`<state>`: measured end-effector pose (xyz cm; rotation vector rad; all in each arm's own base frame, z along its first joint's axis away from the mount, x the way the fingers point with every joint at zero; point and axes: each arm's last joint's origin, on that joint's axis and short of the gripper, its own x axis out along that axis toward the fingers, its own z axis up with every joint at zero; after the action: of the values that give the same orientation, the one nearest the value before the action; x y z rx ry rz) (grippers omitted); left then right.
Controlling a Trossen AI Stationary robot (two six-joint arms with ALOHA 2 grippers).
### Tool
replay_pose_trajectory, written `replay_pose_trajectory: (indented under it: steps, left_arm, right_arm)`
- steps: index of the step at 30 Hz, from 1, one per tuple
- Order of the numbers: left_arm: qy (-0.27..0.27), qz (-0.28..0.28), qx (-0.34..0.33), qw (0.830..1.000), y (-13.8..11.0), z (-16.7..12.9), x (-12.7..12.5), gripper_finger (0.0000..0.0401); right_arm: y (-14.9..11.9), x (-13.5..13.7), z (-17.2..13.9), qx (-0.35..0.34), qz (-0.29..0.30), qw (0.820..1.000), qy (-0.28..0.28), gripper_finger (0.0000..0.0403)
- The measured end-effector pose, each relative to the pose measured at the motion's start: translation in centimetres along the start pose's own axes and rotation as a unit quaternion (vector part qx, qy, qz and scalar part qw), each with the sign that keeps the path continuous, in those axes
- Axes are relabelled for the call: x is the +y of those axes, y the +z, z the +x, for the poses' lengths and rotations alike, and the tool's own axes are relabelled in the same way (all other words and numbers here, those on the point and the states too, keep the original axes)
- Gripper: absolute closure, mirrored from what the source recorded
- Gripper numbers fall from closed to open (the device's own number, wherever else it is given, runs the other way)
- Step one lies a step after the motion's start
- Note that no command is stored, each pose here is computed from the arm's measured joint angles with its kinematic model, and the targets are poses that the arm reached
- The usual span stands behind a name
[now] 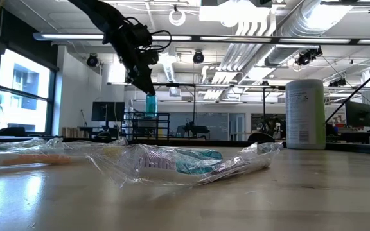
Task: Pick & Place toothbrushing station
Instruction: Put the top blue mouthwash into the black wire organizer
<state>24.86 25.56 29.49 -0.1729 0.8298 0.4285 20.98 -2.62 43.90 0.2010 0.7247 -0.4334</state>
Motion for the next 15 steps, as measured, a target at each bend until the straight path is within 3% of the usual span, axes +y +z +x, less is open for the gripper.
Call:
replay_pose_trajectory:
  steps: [7,15]
  left_arm:
    - [-0.043,-0.026,-0.019,0.999,-0.7,-0.7,2.1,0.0309]
    - [-0.064,0.028,-0.022,0.997,-0.8,-0.7,2.0,0.0309]
  right_arm:
    - [0.2,-0.6,0.1,-0.003,-0.001,1.0,-0.009,0.0132]
    - [0.4,-1.3,0.3,-0.003,0.009,1.0,-0.02,0.0132]
